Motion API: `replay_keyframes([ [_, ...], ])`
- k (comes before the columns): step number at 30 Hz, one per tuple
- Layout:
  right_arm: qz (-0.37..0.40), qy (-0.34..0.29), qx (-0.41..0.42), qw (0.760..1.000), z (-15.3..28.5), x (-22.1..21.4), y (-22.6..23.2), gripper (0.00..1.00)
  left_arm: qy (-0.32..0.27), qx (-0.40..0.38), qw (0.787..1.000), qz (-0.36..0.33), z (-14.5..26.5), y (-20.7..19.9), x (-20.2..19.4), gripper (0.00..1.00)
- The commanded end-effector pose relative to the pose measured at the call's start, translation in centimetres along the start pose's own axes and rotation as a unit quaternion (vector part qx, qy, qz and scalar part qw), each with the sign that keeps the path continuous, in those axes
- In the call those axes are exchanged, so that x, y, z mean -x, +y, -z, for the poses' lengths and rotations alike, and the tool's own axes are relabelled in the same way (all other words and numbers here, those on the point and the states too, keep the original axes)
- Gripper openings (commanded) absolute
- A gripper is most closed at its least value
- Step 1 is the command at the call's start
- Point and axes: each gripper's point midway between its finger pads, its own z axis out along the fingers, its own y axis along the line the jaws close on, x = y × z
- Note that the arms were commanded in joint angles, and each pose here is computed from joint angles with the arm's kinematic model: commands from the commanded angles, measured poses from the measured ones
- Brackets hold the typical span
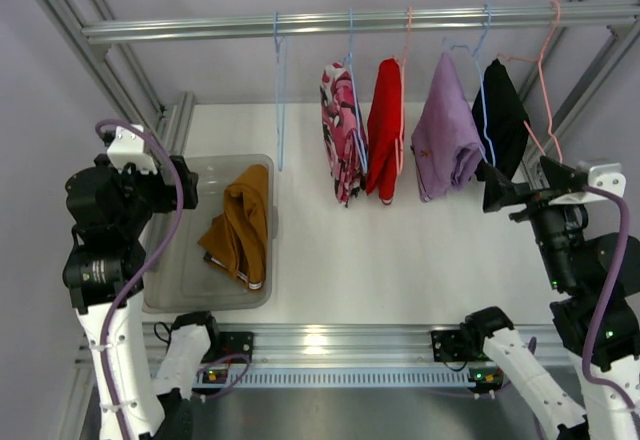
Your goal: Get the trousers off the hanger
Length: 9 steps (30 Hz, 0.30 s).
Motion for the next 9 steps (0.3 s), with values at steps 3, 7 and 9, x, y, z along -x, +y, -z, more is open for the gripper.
replay_keyframes([
  [3, -0.031, 0.011, -0.015, 0.999, 0.69, -1.74, -0.49, 0.99, -0.037, 0.032, 0.999, -0.016, 0.18, 1.20, 1.50, 0.99],
  [7, -0.036, 0.010, -0.014, 0.999, 0.57, -1.97, -0.44, 0.99, -0.044, 0.041, 0.998, -0.020, 0.29, 1.50, 1.99, 0.99],
  [9, -0.036, 0.010, -0.011, 0.999, 0.44, -1.96, -0.33, 1.00, -0.042, 0.056, 0.997, -0.022, 0.35, 2.07, 1.99, 0.99],
])
